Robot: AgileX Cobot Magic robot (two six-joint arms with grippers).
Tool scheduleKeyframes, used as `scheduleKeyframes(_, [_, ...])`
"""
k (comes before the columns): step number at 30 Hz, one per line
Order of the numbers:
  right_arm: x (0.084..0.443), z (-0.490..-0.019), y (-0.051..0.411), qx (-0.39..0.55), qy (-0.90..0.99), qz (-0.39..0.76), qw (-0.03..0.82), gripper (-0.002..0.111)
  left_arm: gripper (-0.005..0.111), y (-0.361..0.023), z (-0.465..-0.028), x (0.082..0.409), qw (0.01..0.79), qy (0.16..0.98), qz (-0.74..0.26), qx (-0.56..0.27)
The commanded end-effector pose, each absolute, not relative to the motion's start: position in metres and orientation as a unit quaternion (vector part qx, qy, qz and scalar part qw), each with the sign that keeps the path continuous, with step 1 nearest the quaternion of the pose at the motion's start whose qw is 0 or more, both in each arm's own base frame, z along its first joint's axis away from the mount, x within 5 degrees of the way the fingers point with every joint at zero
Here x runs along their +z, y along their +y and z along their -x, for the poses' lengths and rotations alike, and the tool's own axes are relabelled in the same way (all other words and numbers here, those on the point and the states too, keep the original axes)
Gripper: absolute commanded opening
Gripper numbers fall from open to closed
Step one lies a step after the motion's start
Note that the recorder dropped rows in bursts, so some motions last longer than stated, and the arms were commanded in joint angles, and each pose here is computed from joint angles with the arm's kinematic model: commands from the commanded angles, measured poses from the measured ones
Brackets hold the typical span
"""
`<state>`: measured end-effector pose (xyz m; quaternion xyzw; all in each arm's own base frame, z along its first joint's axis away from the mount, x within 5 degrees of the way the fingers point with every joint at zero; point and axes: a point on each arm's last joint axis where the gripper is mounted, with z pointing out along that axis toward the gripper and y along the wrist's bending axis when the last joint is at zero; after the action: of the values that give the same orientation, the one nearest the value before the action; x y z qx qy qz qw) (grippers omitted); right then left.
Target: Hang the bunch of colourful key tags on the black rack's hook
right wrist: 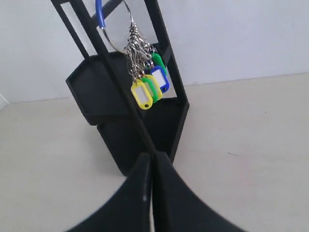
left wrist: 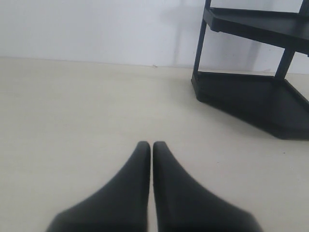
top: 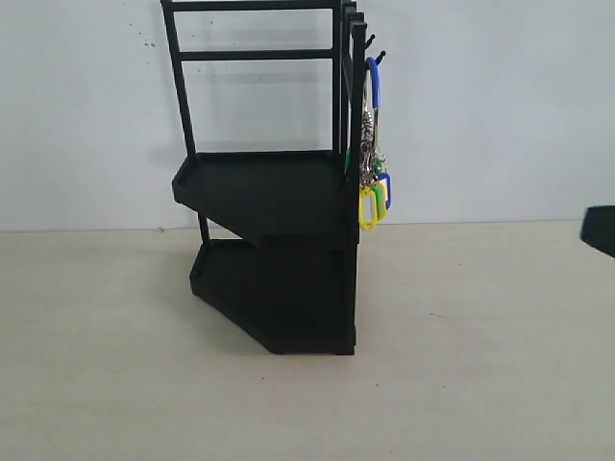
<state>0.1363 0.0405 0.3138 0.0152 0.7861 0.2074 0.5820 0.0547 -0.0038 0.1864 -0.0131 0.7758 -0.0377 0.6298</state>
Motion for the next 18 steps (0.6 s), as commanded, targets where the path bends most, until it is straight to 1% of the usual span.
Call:
scheduleKeyframes(1, [0.283,-0.097,0.023,0.187,0.722,-0.027,0.666,0.0,0.004,-0.004,-0.055,0.188,0.634,0.772,0.01,-0.034])
scheduleKeyframes(5, [0.252,-0.075,0.015,0.171,0.688,-0.028,0.704,0.0,0.004,-0.004,-0.055,0.188,0.634,0.772,0.01,-0.034])
scheduleKeyframes(9, [0.226,-0.065,0.007,0.144,0.677,-0.051,0.72,0.0,0.004,-0.004,-0.055,0.188,0.634,0.772,0.01,-0.034])
scheduleKeyframes(12, [0.215,-0.061,0.004,0.129,0.673,-0.067,0.726,0.0,0.004,-0.004,-0.055,0.188,0.634,0.772,0.01,-0.034])
scheduleKeyframes(15, [0.218,-0.057,0.001,0.116,0.651,-0.08,0.746,0.0,0.004,-0.004,-0.055,0.188,0.634,0.772,0.01,-0.034])
scheduleKeyframes(18, [0.217,-0.056,0.0,0.109,0.657,-0.084,0.742,0.0,0.004,-0.004,-0.055,0.188,0.634,0.772,0.01,-0.034])
